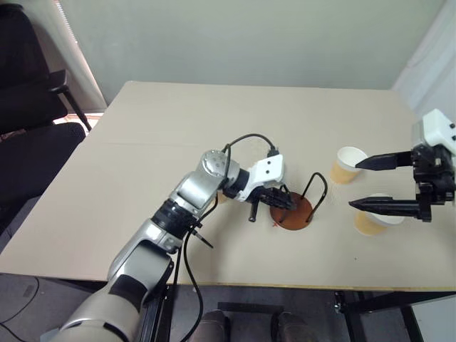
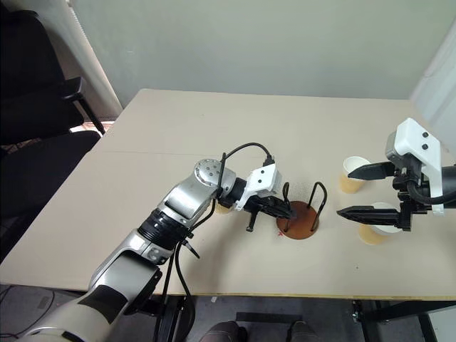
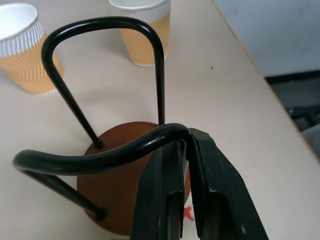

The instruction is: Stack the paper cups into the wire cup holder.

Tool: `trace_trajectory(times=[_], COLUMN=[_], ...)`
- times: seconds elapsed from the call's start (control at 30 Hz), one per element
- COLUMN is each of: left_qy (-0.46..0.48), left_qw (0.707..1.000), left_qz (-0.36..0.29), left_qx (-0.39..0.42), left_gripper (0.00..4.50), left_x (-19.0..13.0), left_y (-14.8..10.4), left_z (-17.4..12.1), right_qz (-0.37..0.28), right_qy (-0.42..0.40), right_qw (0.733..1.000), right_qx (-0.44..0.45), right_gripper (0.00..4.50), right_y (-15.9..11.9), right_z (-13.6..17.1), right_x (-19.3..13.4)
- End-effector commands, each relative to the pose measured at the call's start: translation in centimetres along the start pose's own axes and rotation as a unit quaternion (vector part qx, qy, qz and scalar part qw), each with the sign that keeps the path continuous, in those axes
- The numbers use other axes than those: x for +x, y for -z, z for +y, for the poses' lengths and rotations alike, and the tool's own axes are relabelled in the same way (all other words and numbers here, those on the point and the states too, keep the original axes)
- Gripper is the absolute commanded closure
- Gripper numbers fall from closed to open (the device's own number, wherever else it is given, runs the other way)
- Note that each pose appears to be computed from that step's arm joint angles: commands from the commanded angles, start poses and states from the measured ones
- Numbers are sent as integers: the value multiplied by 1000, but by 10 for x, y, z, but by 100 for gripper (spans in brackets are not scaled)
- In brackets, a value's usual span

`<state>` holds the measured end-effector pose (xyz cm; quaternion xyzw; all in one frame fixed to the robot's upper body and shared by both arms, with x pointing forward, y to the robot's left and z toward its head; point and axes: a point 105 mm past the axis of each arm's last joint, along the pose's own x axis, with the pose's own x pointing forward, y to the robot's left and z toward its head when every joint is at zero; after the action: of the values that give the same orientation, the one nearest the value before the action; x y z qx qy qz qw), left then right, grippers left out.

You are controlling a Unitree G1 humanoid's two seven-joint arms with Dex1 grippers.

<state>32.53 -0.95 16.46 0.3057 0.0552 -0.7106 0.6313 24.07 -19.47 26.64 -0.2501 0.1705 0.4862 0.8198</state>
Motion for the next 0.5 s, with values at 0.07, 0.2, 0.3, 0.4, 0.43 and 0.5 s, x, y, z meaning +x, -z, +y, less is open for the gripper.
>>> trace_trajectory(times=[0.07,0.2,0.3,0.4,0.43,0.5], left_qy=[-13,-49,-80,-76,-69,-71], left_qw=[999,998,996,997,997,996], left_qz=[26,33,34,-1,-18,-52], left_qx=[20,27,25,2,-8,-26], left_gripper=[298,153,50,5,5,5], left_x=[-11,-31,-42,-56,-60,-71], left_y=[9,9,10,-4,-10,-24], left_z=[2,13,22,21,20,22], right_qz=[-9,1,15,15,22,30], right_qy=[17,49,66,78,86,102], right_qw=[999,998,997,995,993,991], right_qx=[-28,-33,-40,-65,-74,-83], right_gripper=[0,0,0,0,0,0], right_y=[-10,-2,6,3,3,4], right_z=[-3,-23,-37,-52,-59,-76], right_x=[-6,-6,-7,-5,-3,3])
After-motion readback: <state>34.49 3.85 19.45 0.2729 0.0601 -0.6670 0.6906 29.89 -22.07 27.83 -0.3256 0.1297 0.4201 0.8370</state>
